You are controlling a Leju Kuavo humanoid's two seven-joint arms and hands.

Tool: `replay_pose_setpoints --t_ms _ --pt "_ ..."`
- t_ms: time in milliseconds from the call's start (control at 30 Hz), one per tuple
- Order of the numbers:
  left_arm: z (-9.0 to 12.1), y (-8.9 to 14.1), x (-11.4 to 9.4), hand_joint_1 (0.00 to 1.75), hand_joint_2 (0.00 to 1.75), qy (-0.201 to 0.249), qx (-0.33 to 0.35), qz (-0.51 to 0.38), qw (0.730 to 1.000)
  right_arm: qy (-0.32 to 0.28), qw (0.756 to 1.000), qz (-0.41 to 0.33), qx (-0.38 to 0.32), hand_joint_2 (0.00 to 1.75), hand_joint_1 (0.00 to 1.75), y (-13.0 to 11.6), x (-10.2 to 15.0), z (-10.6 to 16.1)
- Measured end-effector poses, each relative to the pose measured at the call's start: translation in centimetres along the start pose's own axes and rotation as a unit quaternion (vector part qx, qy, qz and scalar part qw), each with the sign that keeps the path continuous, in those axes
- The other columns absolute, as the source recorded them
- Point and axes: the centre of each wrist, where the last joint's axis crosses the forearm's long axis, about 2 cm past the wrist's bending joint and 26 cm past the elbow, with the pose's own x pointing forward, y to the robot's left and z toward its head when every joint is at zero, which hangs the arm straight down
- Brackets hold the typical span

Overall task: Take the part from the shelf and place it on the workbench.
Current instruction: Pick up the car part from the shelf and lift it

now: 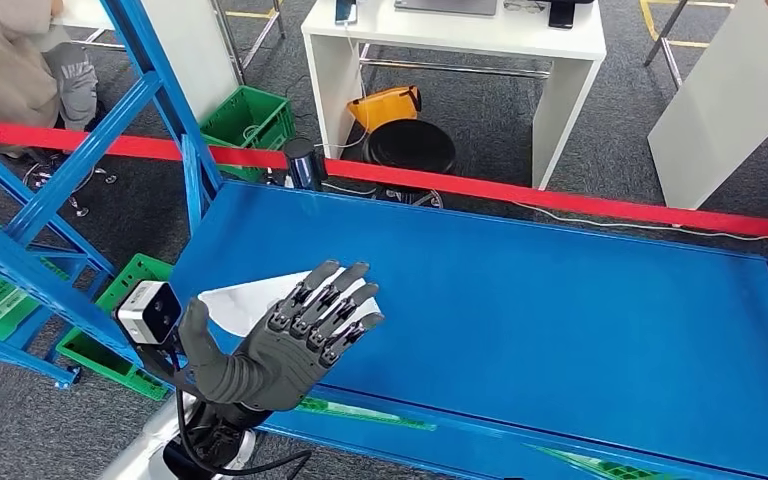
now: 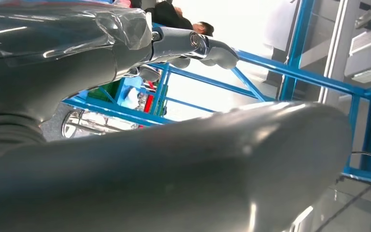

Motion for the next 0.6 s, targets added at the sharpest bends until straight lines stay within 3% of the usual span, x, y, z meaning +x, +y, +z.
replay_pose_setpoints --t_ms 600 --pt "-0.23 -0.01 -0.01 0.00 0.00 0.001 -0.007 0.000 1.000 -0.004 1.000 -0.002 -0.007 0.00 0.00 -0.31 0.41 0.06"
